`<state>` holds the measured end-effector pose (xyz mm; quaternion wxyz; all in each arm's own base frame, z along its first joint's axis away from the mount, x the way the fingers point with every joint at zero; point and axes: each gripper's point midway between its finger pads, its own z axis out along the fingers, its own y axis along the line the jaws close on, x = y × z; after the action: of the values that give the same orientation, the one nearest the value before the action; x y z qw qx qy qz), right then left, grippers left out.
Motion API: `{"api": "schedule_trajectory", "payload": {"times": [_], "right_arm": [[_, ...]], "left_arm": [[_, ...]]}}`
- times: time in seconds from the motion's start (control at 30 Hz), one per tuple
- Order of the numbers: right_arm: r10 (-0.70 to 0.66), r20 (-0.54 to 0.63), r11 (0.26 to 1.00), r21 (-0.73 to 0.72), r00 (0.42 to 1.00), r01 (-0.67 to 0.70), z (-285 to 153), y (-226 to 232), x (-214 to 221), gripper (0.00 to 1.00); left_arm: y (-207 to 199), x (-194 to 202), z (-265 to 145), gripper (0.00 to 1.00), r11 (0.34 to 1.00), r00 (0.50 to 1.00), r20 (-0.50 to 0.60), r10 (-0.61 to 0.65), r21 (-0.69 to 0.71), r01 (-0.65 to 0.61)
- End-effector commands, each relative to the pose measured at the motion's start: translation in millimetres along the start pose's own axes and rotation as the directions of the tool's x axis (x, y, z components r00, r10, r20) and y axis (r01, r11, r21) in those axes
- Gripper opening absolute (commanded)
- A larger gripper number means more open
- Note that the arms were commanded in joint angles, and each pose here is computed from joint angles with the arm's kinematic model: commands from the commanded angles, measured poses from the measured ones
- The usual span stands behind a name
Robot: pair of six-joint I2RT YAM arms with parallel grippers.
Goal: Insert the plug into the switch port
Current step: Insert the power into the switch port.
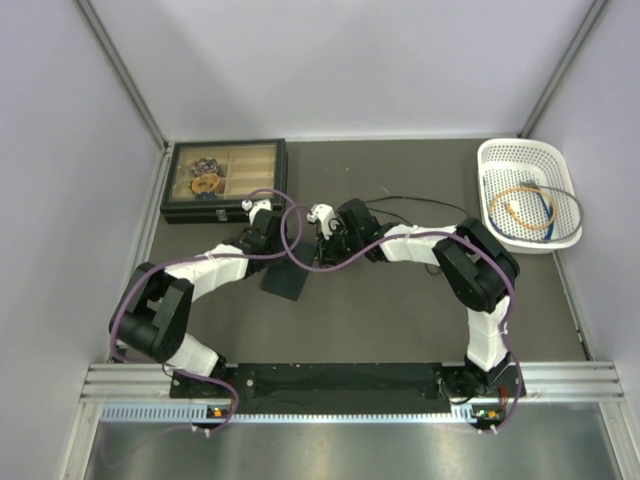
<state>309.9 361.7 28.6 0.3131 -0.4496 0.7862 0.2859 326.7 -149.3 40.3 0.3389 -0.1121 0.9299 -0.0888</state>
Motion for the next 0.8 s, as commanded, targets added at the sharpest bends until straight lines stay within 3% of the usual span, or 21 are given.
{"api": "schedule_trajectory", "payload": {"times": [0.0, 0.77], "right_arm": [[-0.08, 0.121, 0.996, -0.034, 0.989, 0.085, -12.5, 13.2, -38.6, 0.0], [-0.112, 0.128, 0.994, 0.004, 0.985, 0.113, -12.1, 1.1, -43.7, 0.0]], "left_arm": [[-3.4, 12.3, 2.0, 0.62, 1.0, 0.998, -0.058, 0.019, 0.016, -0.019], [-5.7, 10.1, -1.3, 0.62, 0.999, 0.998, -0.055, 0.027, 0.03, -0.025]]}}
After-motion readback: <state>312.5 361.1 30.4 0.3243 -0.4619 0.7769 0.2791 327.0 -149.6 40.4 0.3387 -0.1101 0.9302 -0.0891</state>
